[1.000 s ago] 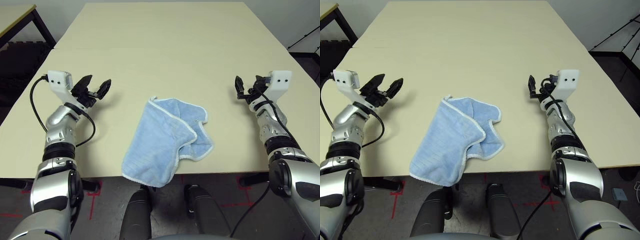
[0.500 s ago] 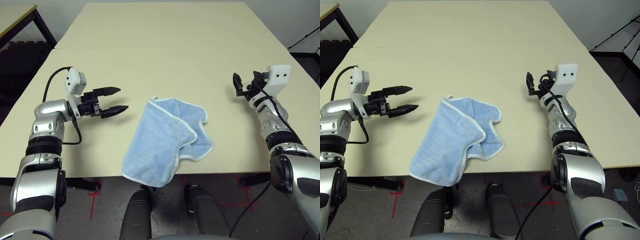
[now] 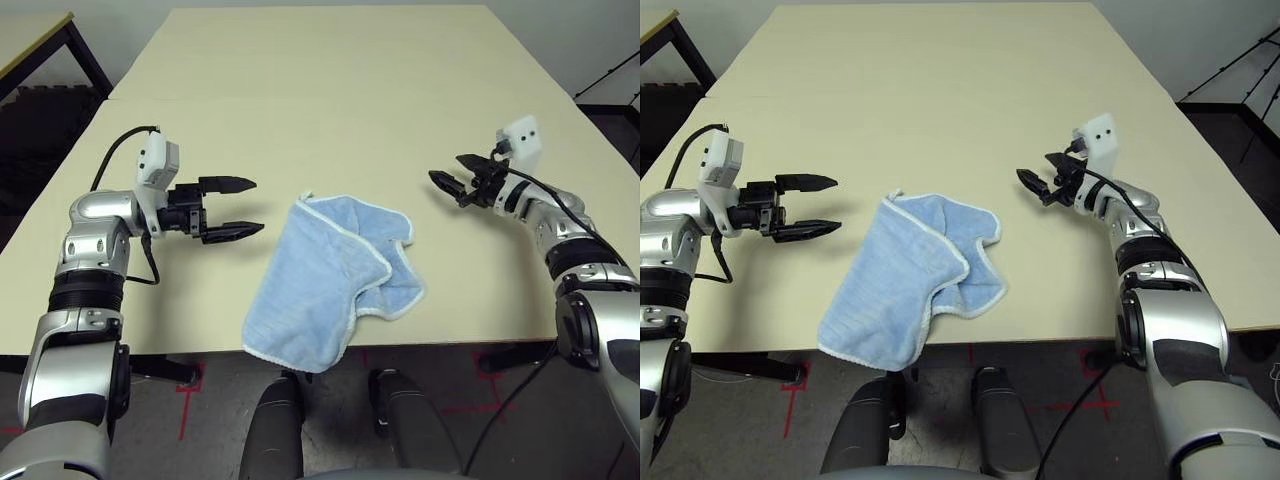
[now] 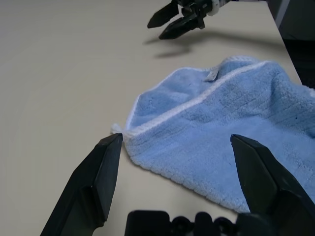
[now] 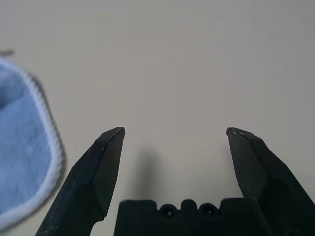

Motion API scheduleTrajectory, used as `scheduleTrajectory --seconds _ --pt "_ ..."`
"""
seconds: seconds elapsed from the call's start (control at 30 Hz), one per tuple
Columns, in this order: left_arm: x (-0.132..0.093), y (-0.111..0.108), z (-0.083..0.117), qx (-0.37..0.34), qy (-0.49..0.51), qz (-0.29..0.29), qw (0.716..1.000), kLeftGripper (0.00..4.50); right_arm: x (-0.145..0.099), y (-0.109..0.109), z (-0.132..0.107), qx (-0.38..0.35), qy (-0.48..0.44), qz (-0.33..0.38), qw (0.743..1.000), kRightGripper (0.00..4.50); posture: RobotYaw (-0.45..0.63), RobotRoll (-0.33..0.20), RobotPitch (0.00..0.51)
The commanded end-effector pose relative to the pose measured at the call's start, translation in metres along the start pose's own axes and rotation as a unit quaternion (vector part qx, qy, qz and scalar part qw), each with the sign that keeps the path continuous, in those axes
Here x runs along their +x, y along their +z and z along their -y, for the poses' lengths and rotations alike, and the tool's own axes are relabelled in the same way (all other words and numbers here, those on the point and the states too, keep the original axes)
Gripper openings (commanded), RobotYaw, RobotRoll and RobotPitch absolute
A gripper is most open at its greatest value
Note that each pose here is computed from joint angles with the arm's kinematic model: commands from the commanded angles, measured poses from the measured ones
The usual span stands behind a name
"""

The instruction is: Fold the towel and set it aside.

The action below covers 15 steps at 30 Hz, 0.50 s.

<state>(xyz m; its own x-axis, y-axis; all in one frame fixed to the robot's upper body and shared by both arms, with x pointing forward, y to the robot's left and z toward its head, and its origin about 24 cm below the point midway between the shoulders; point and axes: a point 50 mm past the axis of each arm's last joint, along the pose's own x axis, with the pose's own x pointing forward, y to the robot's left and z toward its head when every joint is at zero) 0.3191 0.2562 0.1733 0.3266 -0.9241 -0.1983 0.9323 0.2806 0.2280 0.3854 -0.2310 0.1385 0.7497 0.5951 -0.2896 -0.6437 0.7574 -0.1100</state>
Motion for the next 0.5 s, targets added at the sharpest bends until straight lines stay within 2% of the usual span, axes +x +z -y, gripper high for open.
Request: scheduleTrajectory --seconds 0.03,0.13,0.5 --pt "0.002 0.0 0.004 0.002 -0.009 -0.002 1.0 4.45 0.001 0.011 -0.003 0.023 0.026 -0.04 0.999 4.5 0.02 0.0 0.167" --pt "0.003 -0.001 0.005 0.0 -0.011 -0.004 1.0 4.45 0.001 0.016 -0.006 0.049 0.029 -0.055 0.997 4.5 0.02 0.0 0.168" --pt "0.005 -0.006 0.008 -0.007 -0.012 -0.006 1.0 4.45 -0.005 0.021 -0.047 0.072 0.086 -0.119 0.987 4.5 0.01 0.0 0.173"
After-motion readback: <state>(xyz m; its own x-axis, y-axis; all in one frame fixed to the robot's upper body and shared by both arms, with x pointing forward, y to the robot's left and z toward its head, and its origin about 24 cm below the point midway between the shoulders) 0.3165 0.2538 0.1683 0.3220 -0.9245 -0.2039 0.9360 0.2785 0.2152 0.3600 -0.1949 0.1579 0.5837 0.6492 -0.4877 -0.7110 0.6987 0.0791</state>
